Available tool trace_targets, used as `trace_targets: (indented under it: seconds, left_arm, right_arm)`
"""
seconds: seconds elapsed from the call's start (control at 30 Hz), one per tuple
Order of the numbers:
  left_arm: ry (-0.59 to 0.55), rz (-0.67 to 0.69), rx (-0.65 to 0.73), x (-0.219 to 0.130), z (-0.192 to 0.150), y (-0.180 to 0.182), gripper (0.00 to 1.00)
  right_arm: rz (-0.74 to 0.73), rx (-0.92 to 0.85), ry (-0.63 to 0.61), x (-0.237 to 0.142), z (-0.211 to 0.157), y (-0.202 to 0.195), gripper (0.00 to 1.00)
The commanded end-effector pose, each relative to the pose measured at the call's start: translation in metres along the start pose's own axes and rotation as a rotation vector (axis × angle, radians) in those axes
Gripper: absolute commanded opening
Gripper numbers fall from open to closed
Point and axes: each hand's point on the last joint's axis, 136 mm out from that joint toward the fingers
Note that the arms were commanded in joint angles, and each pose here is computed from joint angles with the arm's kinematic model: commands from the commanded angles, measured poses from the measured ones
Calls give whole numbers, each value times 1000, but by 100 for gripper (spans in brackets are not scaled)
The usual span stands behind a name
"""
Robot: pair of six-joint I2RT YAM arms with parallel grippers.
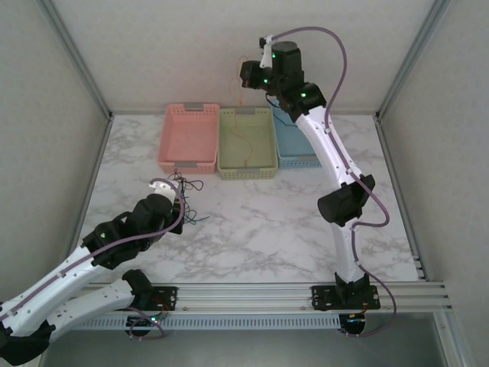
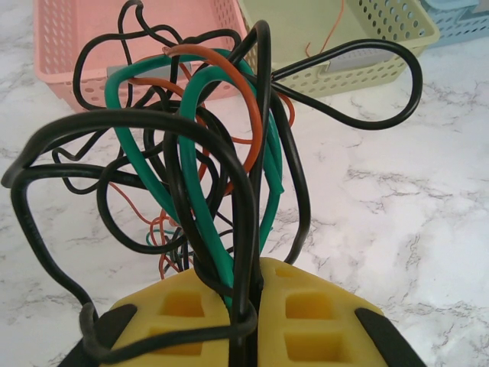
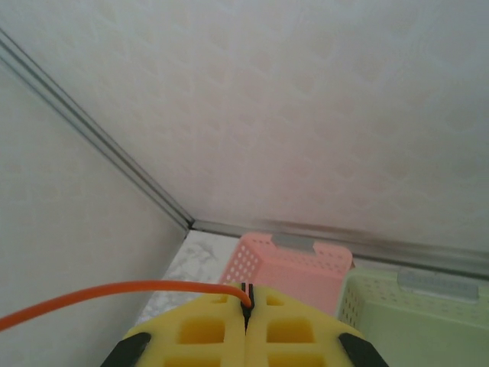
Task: Untangle the cables
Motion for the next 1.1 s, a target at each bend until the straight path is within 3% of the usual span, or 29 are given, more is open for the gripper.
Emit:
trace_targets:
  seconds: [0.0, 0.23, 0.5, 0.63, 0.83, 0.97, 1.07]
  left_arm:
    - [-30, -15, -4, -7, 9, 0, 0]
    - [-23, -30, -4, -7, 8, -3, 0]
    - [-28, -36, -6, -9, 9, -3, 0]
    - [-25, -37, -5, -9, 9, -4, 0]
    - [-26, -40, -6, -9, 9, -4, 0]
    - [-7, -90, 14, -9, 6, -13, 0]
    - [-10, -153, 20, -13, 7, -23, 0]
  right_arm:
    - [-43, 37, 86, 17, -34, -20, 0]
    - [-184, 59, 246, 46, -100, -66, 0]
    - [-296, 59, 427, 66, -170, -104, 32]
    - [-353, 30, 487, 63, -190, -120, 37]
    - [-295, 6, 479, 49, -176, -105, 42]
    - [-95, -29, 431, 26, -144, -55, 46]
    - [-30, -108, 376, -13, -122, -23, 49]
Point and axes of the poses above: each hand's point on the last joint's axis, 136 mm out from that joint toward the fingers, its own x axis out along the fingers, its own y axis along the line the jaws close on, z = x × y, and after that the axes turned 7 degrees about -x, right-handed
